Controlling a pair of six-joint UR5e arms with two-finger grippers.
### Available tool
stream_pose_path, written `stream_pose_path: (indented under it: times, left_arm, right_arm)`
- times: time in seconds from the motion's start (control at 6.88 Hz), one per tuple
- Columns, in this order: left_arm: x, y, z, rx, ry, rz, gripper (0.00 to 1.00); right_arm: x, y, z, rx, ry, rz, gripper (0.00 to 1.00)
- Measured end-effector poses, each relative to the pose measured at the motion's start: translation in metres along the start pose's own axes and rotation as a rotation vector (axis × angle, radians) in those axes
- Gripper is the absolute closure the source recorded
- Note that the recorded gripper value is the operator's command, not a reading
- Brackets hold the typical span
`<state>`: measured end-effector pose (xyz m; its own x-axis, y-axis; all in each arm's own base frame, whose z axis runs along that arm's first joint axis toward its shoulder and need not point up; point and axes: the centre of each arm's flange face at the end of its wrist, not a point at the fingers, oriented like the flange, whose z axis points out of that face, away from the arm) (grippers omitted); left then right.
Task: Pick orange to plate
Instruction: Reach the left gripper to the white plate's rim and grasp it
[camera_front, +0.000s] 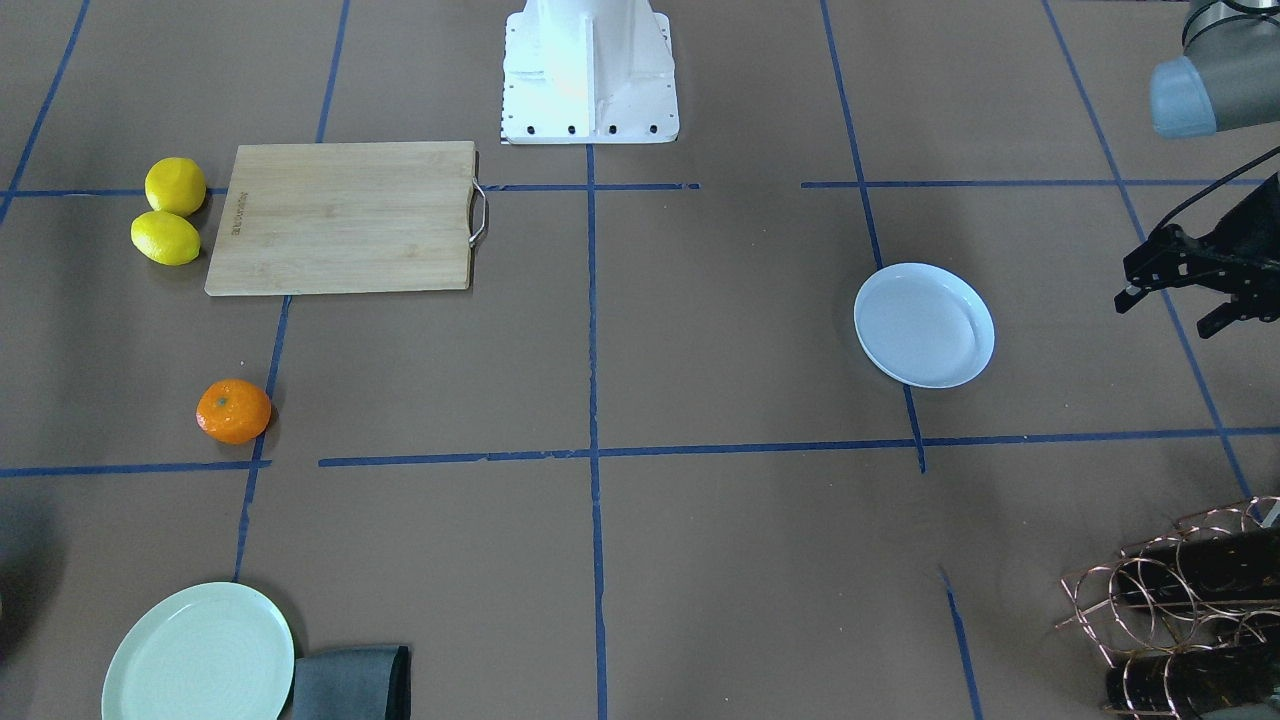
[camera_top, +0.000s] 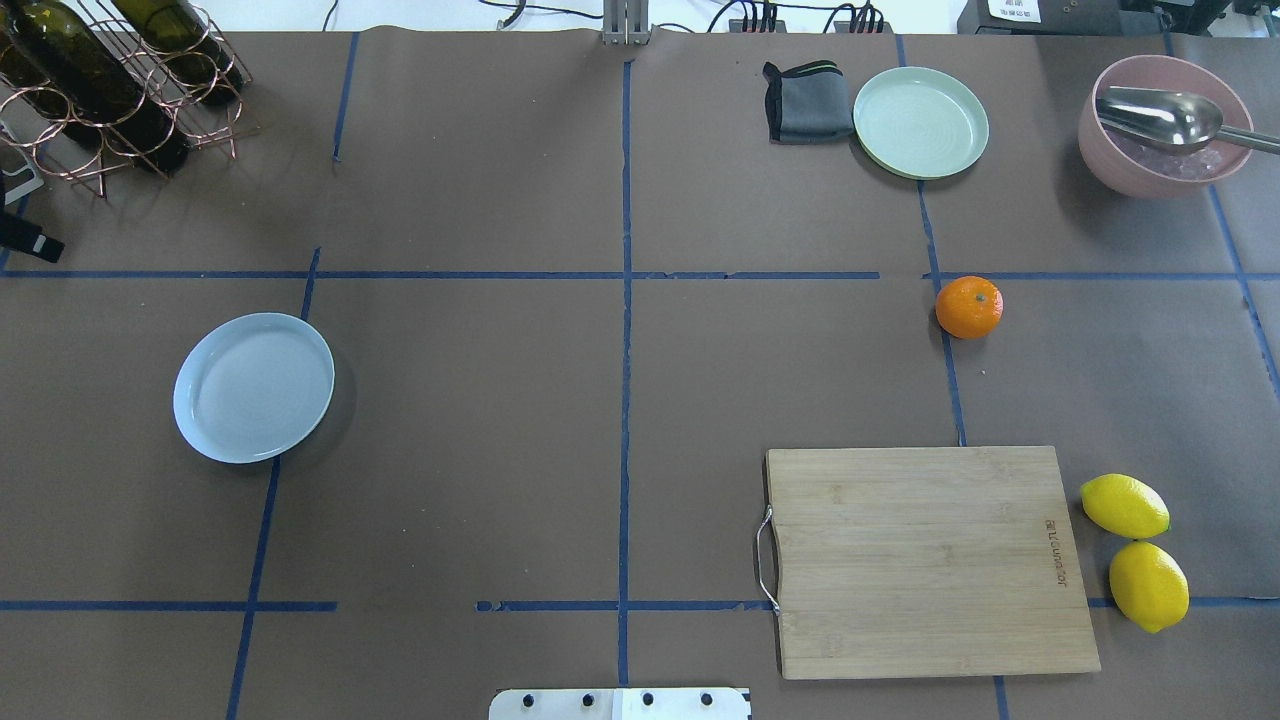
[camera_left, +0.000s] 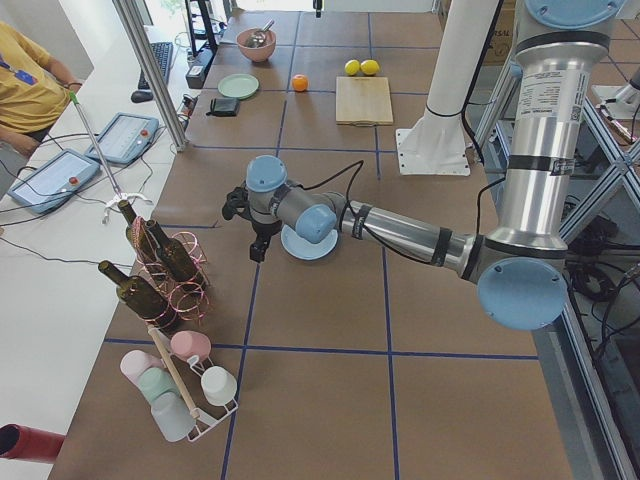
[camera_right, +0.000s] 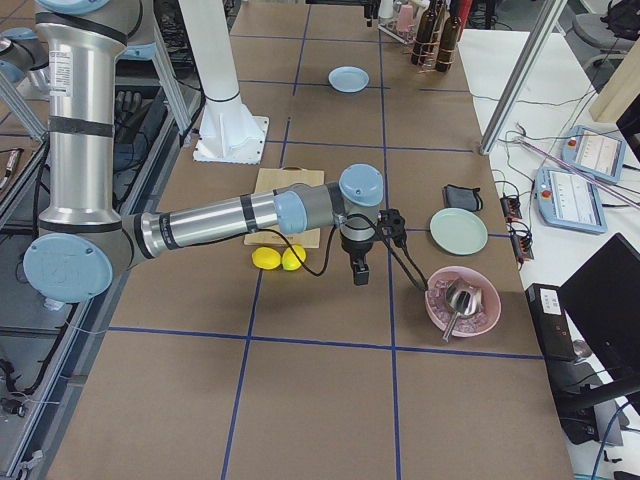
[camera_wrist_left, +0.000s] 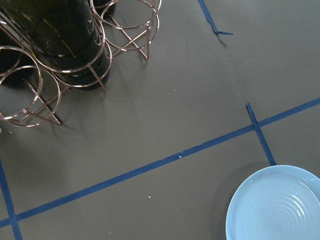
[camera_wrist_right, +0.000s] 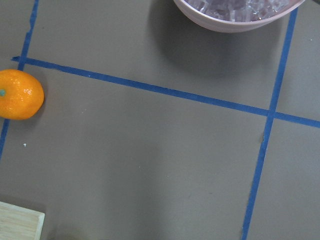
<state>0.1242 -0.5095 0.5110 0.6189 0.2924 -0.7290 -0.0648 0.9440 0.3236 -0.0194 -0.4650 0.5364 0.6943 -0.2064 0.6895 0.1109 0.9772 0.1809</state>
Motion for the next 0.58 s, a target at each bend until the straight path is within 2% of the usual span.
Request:
stream_pose_path:
  times: [0.29,0.44,0.58]
  left_arm:
    - [0.020,0.052,0.055,0.056,0.032,-0.103,0.02]
    - [0.033,0.069,0.081,0.076,0.055,-0.150,0.07]
    - [0.049,0.081,0.102,0.084,0.066,-0.187,0.19]
  right_arm:
    - [0.003,0.003,0.002,-0.004,0.013,0.002,0.00]
    - [0.003,0.005,0.002,-0.005,0.014,0.002,0.00]
    - [0.003,0.005,0.002,-0.005,0.014,0.002,0.00]
